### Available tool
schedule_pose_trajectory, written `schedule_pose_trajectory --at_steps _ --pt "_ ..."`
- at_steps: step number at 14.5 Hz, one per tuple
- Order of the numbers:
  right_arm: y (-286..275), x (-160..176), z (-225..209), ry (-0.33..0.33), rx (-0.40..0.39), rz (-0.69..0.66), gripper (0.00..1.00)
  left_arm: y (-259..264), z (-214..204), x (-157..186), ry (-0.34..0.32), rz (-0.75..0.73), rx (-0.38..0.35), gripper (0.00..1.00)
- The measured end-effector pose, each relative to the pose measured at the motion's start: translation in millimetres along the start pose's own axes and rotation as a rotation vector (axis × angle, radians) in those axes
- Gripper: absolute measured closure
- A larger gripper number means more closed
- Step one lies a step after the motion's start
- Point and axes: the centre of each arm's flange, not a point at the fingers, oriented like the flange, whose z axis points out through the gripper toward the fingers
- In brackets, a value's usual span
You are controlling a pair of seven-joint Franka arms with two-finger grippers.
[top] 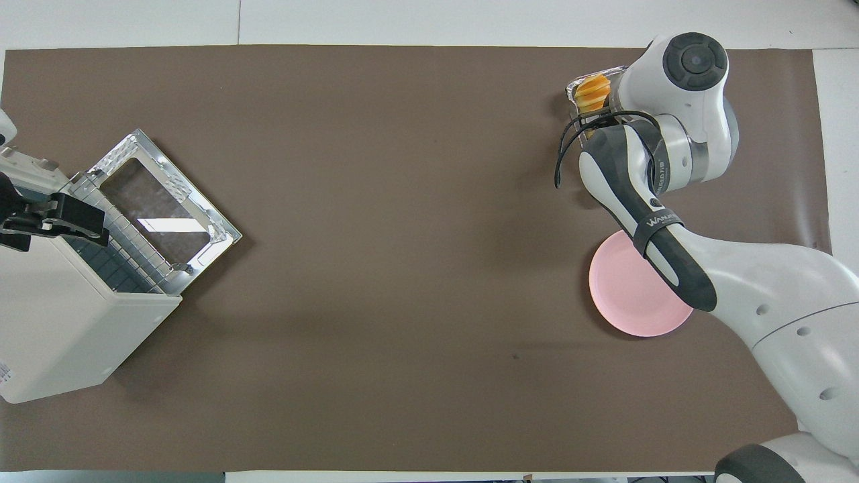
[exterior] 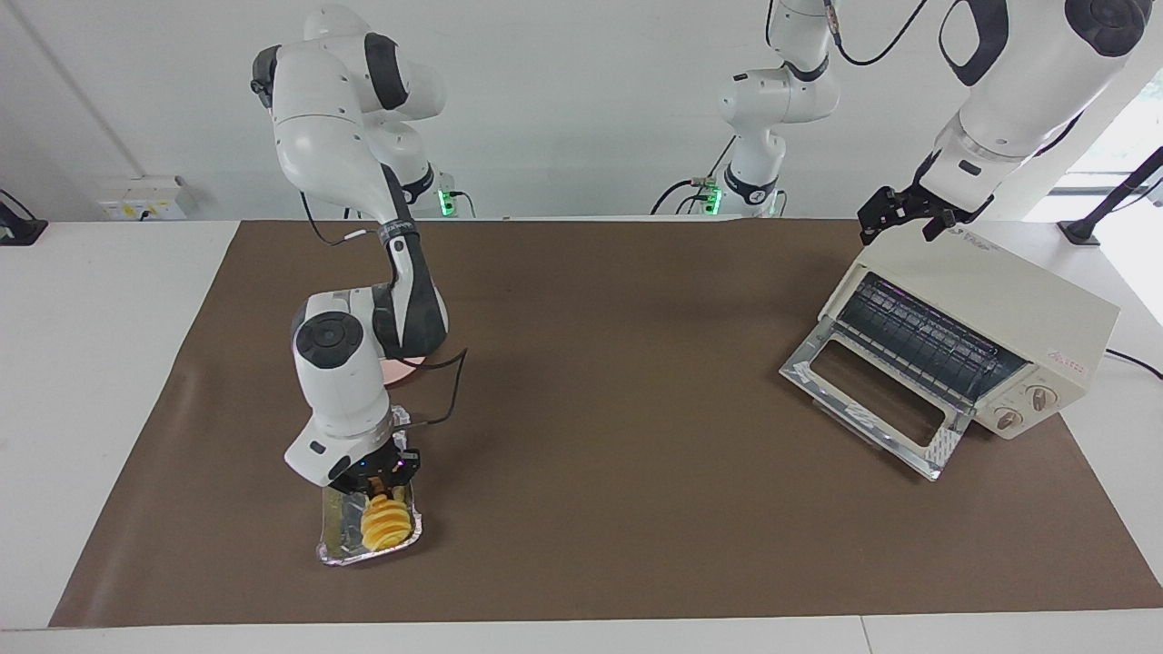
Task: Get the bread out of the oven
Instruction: 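Carry the bread roll onto the pink plate with the right gripper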
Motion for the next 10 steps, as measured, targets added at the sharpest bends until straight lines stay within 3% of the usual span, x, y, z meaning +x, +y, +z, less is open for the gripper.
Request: schedule_pose_trajectory --at_steps 3,7,10 --pt "12.0 -1.6 -12.8 -0.036 -0.008 -0.002 0.91 0.0 0.0 0.0 0.0 0.0 0.0 0.0" --pt "22.9 -9.7 -76.8 -0.103 -0.024 0.006 0.91 0.0 0.0 0.0 0.0 0.0 0.0 0.0" --pt "23.3 -33.5 -128.8 -0.165 -0.015 0.017 0.91 0.0 0.0 0.0 0.0 0.0 0.0 0.0"
